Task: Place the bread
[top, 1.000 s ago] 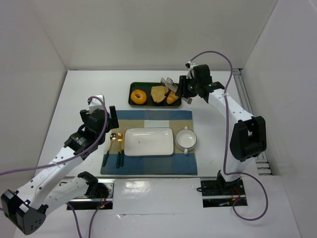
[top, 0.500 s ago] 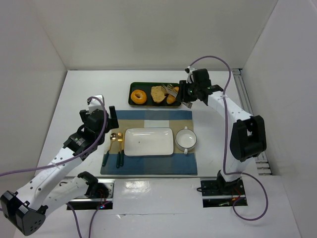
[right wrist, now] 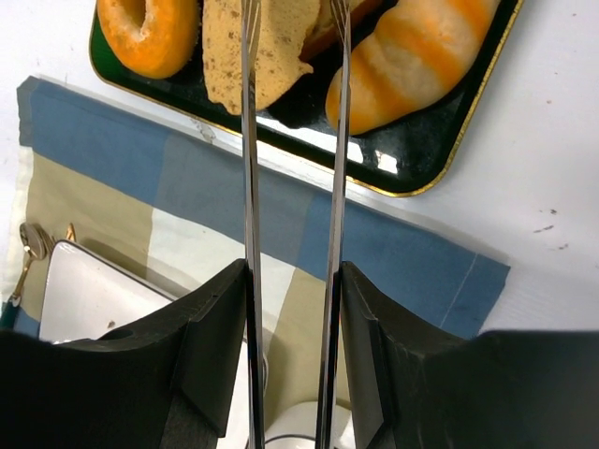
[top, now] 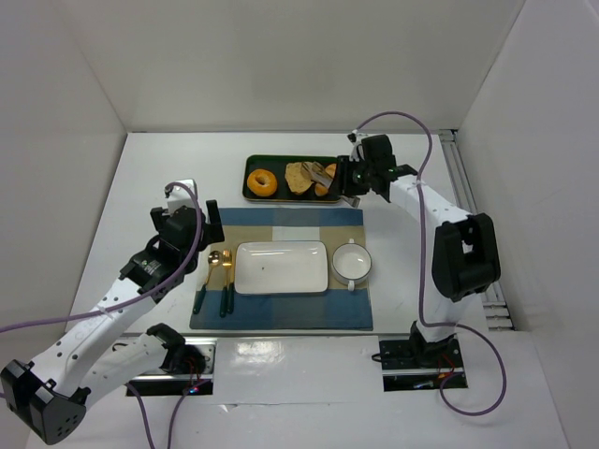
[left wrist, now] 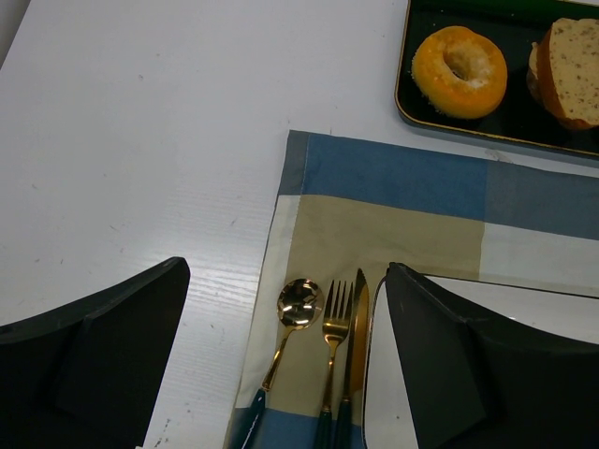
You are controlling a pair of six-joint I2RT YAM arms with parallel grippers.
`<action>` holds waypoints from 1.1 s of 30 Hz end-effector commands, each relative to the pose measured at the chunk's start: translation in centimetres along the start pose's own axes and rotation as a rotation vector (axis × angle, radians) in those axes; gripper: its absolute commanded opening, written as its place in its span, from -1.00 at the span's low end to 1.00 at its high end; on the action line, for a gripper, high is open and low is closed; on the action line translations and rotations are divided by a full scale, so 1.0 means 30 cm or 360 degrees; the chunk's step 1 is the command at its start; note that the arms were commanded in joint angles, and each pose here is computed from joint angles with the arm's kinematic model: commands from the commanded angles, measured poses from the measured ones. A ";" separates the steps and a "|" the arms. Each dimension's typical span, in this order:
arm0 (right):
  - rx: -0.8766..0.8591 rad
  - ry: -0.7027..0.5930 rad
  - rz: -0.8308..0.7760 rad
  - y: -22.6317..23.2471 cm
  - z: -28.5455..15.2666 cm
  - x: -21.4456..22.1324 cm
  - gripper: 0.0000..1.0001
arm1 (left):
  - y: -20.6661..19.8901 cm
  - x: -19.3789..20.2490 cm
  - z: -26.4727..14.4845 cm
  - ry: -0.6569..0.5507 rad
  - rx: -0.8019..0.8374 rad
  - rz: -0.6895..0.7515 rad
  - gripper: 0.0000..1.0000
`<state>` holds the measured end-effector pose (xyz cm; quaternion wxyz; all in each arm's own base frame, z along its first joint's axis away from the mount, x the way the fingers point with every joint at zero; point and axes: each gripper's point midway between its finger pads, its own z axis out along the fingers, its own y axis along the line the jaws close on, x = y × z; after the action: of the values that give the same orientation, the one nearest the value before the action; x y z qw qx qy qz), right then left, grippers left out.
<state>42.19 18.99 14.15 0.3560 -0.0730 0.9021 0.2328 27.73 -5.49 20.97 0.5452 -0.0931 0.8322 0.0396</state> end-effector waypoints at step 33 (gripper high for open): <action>0.0022 -0.0195 -0.0175 0.186 -0.136 -0.134 -1.00 | 0.015 -0.054 -0.014 -0.0077 -0.0019 -0.0029 1.00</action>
<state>41.34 21.46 15.25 0.3659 -0.0932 0.9010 0.2136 27.75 -5.46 20.92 0.5447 -0.0923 0.8325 0.0415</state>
